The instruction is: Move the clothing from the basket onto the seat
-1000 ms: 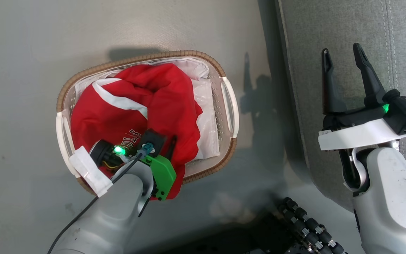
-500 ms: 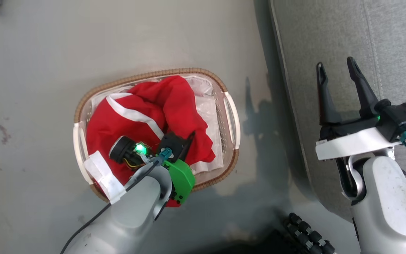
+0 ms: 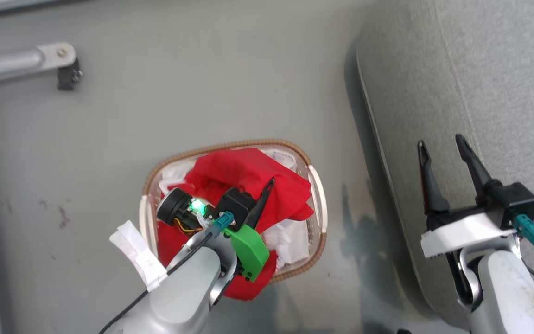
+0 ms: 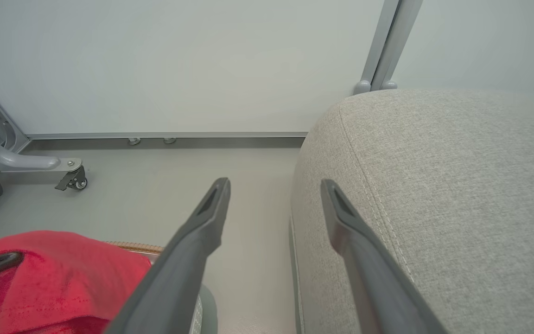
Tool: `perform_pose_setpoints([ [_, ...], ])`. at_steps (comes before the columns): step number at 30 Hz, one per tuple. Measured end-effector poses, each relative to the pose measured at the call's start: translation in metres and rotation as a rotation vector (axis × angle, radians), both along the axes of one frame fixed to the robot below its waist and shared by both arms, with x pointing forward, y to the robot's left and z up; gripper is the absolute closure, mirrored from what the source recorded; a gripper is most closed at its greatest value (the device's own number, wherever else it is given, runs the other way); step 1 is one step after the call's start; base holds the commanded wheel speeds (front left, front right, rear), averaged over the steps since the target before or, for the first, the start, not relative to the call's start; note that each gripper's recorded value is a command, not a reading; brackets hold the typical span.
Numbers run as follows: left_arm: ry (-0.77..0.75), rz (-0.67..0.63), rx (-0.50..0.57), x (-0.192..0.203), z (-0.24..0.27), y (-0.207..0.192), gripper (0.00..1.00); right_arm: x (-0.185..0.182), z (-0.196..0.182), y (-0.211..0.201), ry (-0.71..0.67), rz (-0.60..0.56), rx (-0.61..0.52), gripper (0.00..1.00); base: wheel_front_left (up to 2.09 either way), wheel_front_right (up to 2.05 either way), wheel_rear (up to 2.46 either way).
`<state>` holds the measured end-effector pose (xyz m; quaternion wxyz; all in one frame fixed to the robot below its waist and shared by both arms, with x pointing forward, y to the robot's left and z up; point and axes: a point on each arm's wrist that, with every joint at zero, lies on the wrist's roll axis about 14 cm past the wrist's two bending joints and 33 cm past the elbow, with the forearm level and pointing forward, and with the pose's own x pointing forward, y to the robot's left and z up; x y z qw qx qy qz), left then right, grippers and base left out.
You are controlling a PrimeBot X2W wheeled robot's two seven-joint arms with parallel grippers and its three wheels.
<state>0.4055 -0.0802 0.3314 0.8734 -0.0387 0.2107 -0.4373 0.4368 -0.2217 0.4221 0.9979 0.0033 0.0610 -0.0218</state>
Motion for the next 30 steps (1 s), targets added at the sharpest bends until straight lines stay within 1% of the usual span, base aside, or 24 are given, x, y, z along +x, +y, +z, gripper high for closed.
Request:
perform_pose_setpoints([
  [6, -0.161, -0.013, 0.015, 0.004, 0.049, 0.013, 1.00, -0.021, 0.022, 0.007, -0.038, 0.015, -0.001, 0.00, 0.00, 0.00, 0.00],
  [12, -0.332, -0.041, 0.067, 0.005, 0.097, 0.029, 1.00, -0.042, 0.045, 0.019, -0.090, 0.044, 0.008, 0.00, 0.00, 0.00, 0.00],
  [17, -0.484, -0.065, 0.078, 0.009, 0.154, 0.034, 1.00, -0.056, 0.066, 0.031, -0.147, 0.079, 0.016, 0.00, 0.00, 0.00, 0.00],
  [25, -0.757, -0.054, 0.109, 0.026, 0.266, 0.052, 1.00, -0.064, 0.107, 0.051, -0.269, 0.139, 0.018, 0.00, 0.00, 0.00, 0.00],
  [30, -0.871, -0.042, 0.129, 0.028, 0.313, 0.059, 1.00, -0.067, 0.120, 0.066, -0.308, 0.183, 0.010, 0.00, 0.00, 0.00, 0.00],
])
